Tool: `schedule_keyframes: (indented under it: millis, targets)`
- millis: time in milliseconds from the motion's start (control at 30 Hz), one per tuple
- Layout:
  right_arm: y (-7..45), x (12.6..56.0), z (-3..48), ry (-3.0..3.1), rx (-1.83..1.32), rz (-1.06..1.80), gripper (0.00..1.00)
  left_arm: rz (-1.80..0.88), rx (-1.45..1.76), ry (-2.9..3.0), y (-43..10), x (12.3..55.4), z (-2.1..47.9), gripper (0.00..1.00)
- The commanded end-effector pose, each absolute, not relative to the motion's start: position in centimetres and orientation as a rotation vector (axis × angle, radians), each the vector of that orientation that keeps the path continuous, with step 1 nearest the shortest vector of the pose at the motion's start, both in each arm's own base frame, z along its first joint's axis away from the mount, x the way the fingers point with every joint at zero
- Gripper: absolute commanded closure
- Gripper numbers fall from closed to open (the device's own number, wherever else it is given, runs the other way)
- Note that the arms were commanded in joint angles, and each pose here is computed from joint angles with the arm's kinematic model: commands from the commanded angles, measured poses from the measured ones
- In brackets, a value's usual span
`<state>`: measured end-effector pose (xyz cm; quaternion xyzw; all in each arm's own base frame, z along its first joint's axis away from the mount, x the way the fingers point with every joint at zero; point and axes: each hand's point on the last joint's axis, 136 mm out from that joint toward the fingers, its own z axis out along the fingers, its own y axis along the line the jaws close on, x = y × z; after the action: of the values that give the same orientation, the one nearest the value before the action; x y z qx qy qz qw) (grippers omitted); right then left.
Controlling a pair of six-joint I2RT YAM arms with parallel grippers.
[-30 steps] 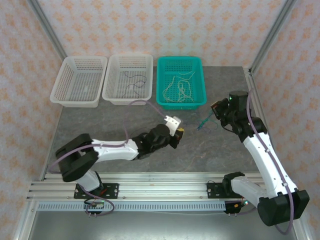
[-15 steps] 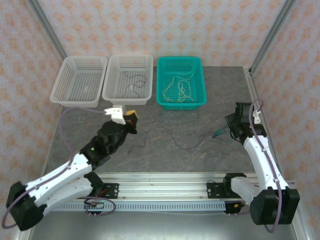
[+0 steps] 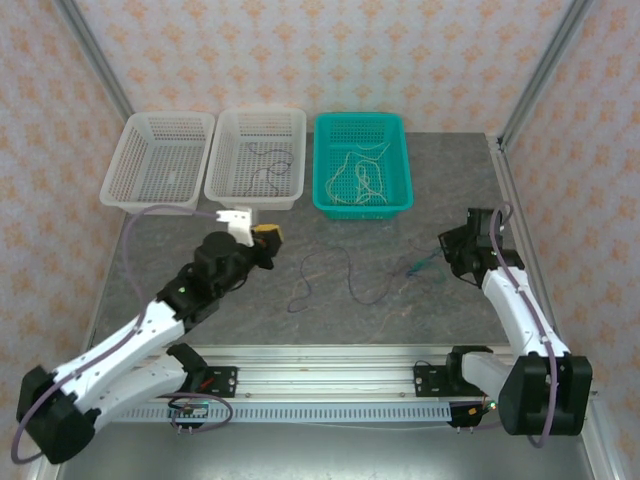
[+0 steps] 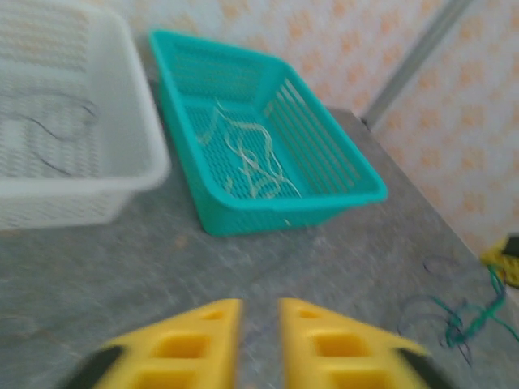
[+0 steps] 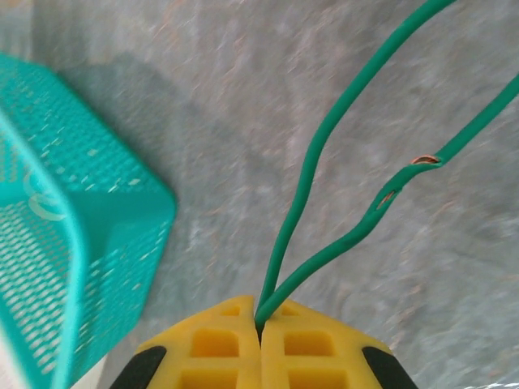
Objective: Untangle the cables
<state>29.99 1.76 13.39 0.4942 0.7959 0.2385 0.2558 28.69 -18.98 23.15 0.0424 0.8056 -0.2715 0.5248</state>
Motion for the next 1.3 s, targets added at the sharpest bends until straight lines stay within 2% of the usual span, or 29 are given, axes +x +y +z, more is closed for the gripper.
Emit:
schedule_keyframes:
  millis: [0, 33, 167, 400, 500, 700, 867, 933, 967, 1033, 1167, 1267]
  targets:
    - [5.1, 31.9, 20.2, 2.053, 1.184, 0.940, 1.00, -0.802, 0.355, 1.821, -25.1, 27.2, 25.3, 0.56]
    - [5.8, 32.1, 21.5, 2.035, 1.154, 0.984, 1.00, -0.812, 0.429, 1.808, -26.9, 26.6, 25.1, 0.50]
    - [8.2, 32.2, 25.6, 1.988, 1.069, 1.114, 1.00, -0.873, 0.605, 1.750, -32.1, 25.7, 23.7, 0.40]
    - [10.1, 32.0, 30.8, 1.925, 0.976, 1.246, 1.00, -0.932, 0.672, 1.681, -36.3, 26.4, 22.6, 0.04]
    - [10.4, 31.8, 32.0, 1.900, 0.964, 1.289, 1.00, -0.914, 0.648, 1.658, -37.0, 27.4, 22.4, 0.00]
    - [11.4, 31.5, 33.7, 1.864, 0.950, 1.389, 1.00, -0.900, 0.581, 1.661, -38.8, 30.0, 21.1, 0.00]
    - [11.7, 30.9, 35.4, 1.832, 0.927, 1.434, 1.00, -0.774, 0.502, 1.657, -38.6, 32.8, 20.1, 0.02]
    - [11.7, 30.7, 36.0, 1.823, 0.918, 1.448, 1.00, -0.760, 0.503, 1.646, -39.0, 33.3, 20.3, 0.08]
    - [11.7, 30.6, 36.1, 1.822, 0.918, 1.446, 1.00, -0.761, 0.497, 1.636, -39.2, 33.5, 20.6, 0.16]
    - [11.4, 30.5, 36.0, 1.823, 0.920, 1.418, 1.00, -0.771, 0.480, 1.622, -39.2, 33.6, 21.3, 0.42]
    - [10.2, 30.4, 34.7, 1.848, 0.939, 1.295, 1.00, -0.786, 0.424, 1.625, -37.7, 33.1, 22.3, 1.00]
    - [9.1, 30.5, 33.0, 1.872, 0.964, 1.180, 1.00, -0.823, 0.339, 1.643, -35.4, 32.9, 22.8, 1.00]
